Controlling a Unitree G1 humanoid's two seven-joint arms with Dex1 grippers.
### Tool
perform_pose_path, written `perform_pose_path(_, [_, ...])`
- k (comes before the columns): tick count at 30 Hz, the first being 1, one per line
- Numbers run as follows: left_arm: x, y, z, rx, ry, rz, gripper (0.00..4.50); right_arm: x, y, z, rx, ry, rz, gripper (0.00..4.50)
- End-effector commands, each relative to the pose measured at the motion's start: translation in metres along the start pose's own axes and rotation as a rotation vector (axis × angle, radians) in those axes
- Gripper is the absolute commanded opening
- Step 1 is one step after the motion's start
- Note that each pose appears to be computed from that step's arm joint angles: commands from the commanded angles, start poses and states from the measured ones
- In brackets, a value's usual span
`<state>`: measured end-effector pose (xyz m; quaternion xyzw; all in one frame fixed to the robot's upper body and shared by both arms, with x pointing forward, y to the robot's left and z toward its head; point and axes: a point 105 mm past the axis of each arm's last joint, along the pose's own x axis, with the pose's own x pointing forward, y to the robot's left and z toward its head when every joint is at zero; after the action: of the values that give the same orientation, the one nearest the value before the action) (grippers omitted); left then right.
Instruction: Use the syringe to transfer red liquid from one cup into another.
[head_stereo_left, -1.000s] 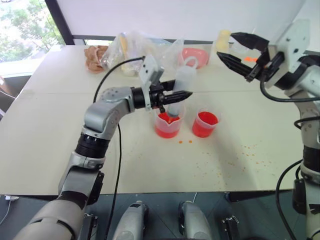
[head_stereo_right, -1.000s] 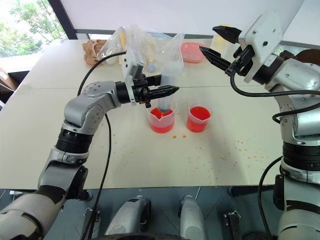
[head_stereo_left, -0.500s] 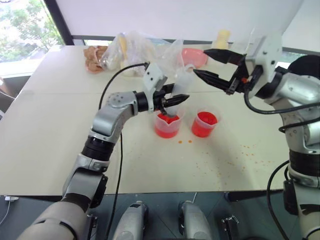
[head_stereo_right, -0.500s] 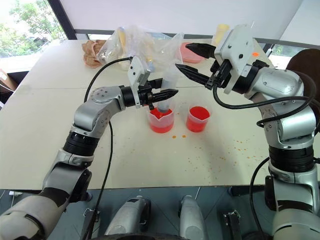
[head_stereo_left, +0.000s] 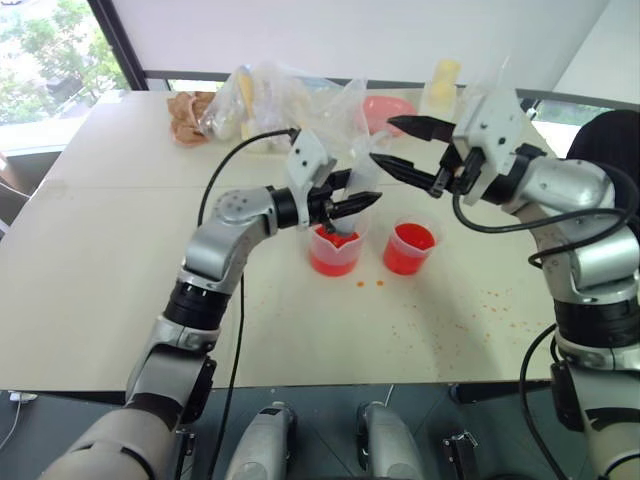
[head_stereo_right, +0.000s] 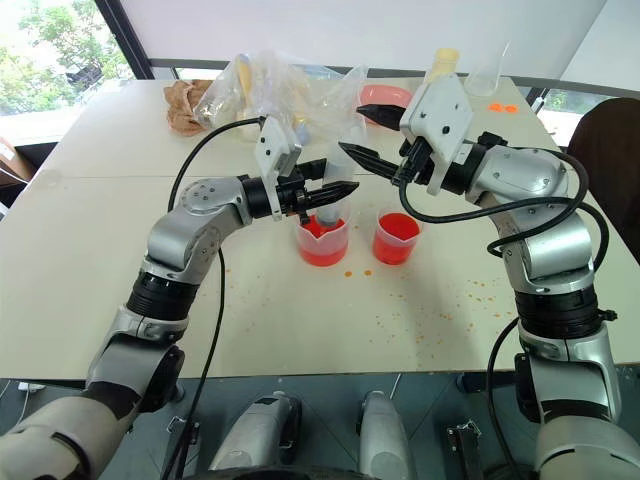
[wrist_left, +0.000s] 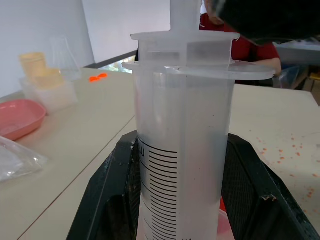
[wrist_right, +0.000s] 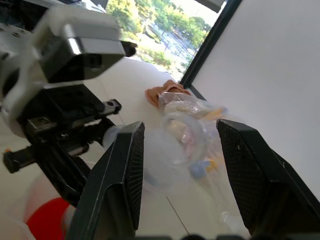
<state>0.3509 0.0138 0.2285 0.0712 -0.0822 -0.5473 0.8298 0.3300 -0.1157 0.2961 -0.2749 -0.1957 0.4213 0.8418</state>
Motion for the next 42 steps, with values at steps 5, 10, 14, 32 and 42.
perform_pose_path(5, [-0.005,-0.01,0.009,0.016,-0.032,-0.013,1.59,0.002,-0.013,0.003,-0.062,-0.02,-0.048,2.39])
perform_pose_path(10, [-0.003,-0.011,0.002,0.016,-0.018,-0.008,1.59,0.007,-0.008,0.0,-0.06,-0.026,-0.031,2.13])
perform_pose_path(14, [-0.003,-0.009,-0.011,0.008,0.014,0.001,1.59,0.013,0.009,0.0,-0.057,-0.039,0.036,0.63])
perform_pose_path(32, [-0.002,-0.018,-0.038,-0.06,0.124,-0.025,1.59,0.008,-0.004,0.011,-0.079,-0.05,-0.008,0.03])
perform_pose_path(42, [0.0,-0.019,-0.038,-0.059,0.113,-0.022,1.59,0.0,-0.04,0.021,-0.169,-0.056,-0.152,0.03])
